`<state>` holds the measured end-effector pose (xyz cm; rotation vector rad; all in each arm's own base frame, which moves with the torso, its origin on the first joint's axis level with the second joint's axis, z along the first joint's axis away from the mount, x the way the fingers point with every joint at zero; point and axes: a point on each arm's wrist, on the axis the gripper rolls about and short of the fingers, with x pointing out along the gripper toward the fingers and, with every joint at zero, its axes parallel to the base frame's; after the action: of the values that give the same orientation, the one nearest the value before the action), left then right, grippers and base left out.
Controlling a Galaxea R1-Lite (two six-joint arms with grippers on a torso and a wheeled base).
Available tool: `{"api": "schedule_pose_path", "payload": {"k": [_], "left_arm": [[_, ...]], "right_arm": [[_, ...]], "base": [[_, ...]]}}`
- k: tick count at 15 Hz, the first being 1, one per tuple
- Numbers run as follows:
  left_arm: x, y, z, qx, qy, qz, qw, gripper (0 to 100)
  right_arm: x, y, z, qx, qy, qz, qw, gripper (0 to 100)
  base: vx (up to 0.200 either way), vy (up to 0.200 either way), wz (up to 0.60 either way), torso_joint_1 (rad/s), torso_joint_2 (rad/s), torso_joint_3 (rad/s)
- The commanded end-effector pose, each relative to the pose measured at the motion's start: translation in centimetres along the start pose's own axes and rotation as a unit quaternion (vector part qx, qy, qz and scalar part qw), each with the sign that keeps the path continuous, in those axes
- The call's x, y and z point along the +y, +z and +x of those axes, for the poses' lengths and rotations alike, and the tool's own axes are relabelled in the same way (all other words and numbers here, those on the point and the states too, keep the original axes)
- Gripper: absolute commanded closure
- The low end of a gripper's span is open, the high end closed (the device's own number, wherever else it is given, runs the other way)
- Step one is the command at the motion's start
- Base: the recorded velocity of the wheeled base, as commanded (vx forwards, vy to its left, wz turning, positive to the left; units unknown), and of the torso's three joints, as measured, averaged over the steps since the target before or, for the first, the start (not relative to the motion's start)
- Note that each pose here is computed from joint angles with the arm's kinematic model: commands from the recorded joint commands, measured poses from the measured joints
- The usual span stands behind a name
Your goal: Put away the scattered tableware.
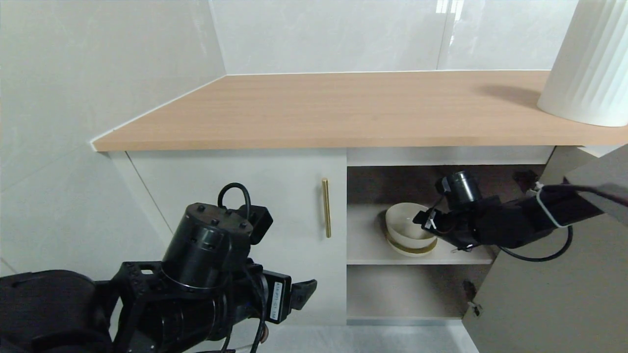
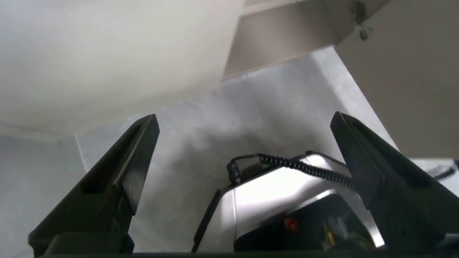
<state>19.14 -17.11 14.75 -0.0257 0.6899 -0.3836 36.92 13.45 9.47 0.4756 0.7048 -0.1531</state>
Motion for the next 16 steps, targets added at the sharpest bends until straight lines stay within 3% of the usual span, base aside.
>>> {"api": "schedule_pose_path", "payload": {"k": [1,2,3,4,7,10,13,14,16], "left_arm": [[1.3,0.2,-1.7,-0.021,0.007,-0.017,0.9996,0],[2.6,0.2,-3.6,-0.044,0.015,-0.024,0.9986,0],[2.9,0.1,-4.3,-0.051,0.017,-0.025,0.9982,0],[4.0,-0.2,-7.2,-0.077,0.018,-0.034,0.9963,0],[5.0,-1.3,-10.0,-0.067,0.026,-0.037,0.9967,0],[6.0,-2.6,-10.0,-0.051,0.049,-0.047,0.9964,0],[6.6,-4.9,-10.2,-0.030,0.055,-0.044,0.9971,0],[6.7,-4.8,-10.2,-0.032,0.055,-0.045,0.9969,0],[6.3,-2.9,-11.1,-0.069,0.051,-0.043,0.9954,0]], "right_arm": [[1.5,1.2,-8.8,0.017,0.072,-0.019,0.997,0],[0.9,0.9,-12.5,0.040,0.067,-0.032,0.996,0],[0.3,0.7,-13.6,0.048,0.062,-0.037,0.996,0],[-1.3,0.2,-17.2,0.050,0.069,-0.060,0.995,0],[-3.8,-1.1,-22.0,0.034,0.100,-0.103,0.989,0],[-5.0,-3.3,-23.5,0.077,0.091,-0.142,0.983,0],[-4.8,-3.2,-23.4,0.072,0.087,-0.158,0.981,0],[-4.9,-3.3,-23.4,0.073,0.084,-0.159,0.981,0],[-4.8,-3.4,-23.2,0.075,0.081,-0.161,0.981,0]], "base": [[0.000,0.000,0.00,0.000,0.00,0.000],[0.000,0.000,0.00,0.000,0.00,0.000],[0.000,0.000,0.00,0.000,0.00,0.000],[0.000,0.000,0.00,0.000,0.00,0.000],[0.000,0.000,0.00,0.000,0.00,0.000],[0.000,0.000,0.00,0.000,0.00,0.000],[-0.067,0.000,0.00,-0.001,0.00,0.001],[-0.200,0.000,0.00,-0.007,0.01,0.002],[-0.200,0.000,0.00,0.012,0.00,0.000]]}}
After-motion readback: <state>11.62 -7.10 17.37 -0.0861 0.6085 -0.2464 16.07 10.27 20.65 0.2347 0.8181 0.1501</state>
